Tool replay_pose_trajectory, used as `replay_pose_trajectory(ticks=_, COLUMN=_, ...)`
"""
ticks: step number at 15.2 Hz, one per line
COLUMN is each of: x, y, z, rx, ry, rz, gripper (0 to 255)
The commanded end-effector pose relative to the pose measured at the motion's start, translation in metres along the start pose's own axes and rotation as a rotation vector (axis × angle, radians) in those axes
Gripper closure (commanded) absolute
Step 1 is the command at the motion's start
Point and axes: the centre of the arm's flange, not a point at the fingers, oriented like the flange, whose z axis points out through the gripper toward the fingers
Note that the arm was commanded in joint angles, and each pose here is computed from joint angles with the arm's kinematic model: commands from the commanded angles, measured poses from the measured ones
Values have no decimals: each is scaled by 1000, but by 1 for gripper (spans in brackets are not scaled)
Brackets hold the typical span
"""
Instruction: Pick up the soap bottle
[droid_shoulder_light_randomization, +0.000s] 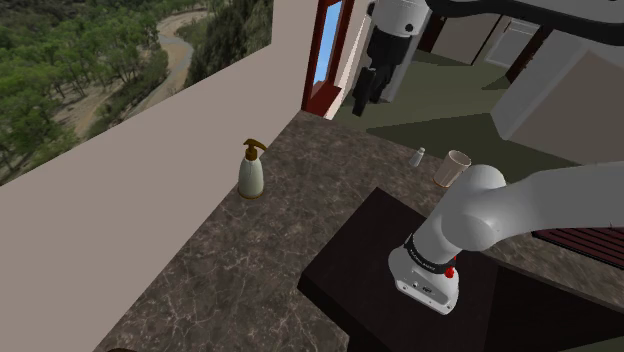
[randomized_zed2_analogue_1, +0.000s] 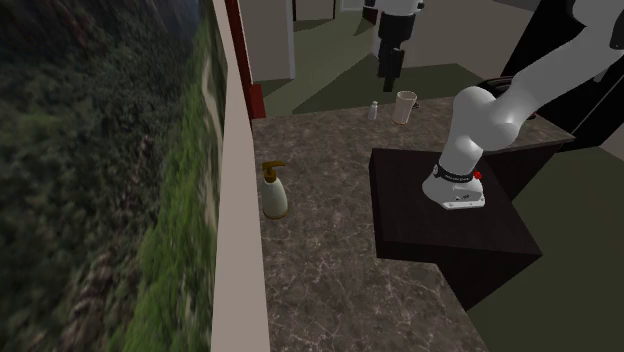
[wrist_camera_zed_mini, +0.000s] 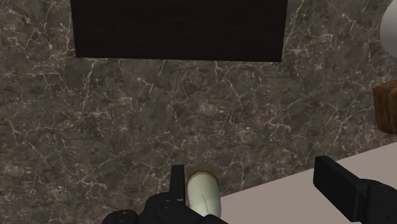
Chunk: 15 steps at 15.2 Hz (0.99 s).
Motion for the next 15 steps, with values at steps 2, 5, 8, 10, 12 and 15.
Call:
replay_pose_trajectory(ticks=2, x=10, y=0, z=9, rx=1, ry=1, rz=2, gripper=0)
replay_pose_trajectory(ticks=5, x=38, y=-1, z=35, rx=4, ry=5, rz=8, gripper=0)
replay_pose_trajectory(ticks=8, x=67, y=-1, z=62, rx=6, ry=9, rz=15, gripper=0)
replay_pose_trajectory(ticks=10, x=87, y=-1, z=79, rx=8, ry=11, rz=19, gripper=0)
replay_pose_trajectory(ticks=12, x=106, y=-1, z=97, rx=10, ry=13, rz=23, gripper=0)
replay_pose_trajectory(ticks=15, x=135, y=-1, z=123, rx=13, ry=17, rz=30, gripper=0)
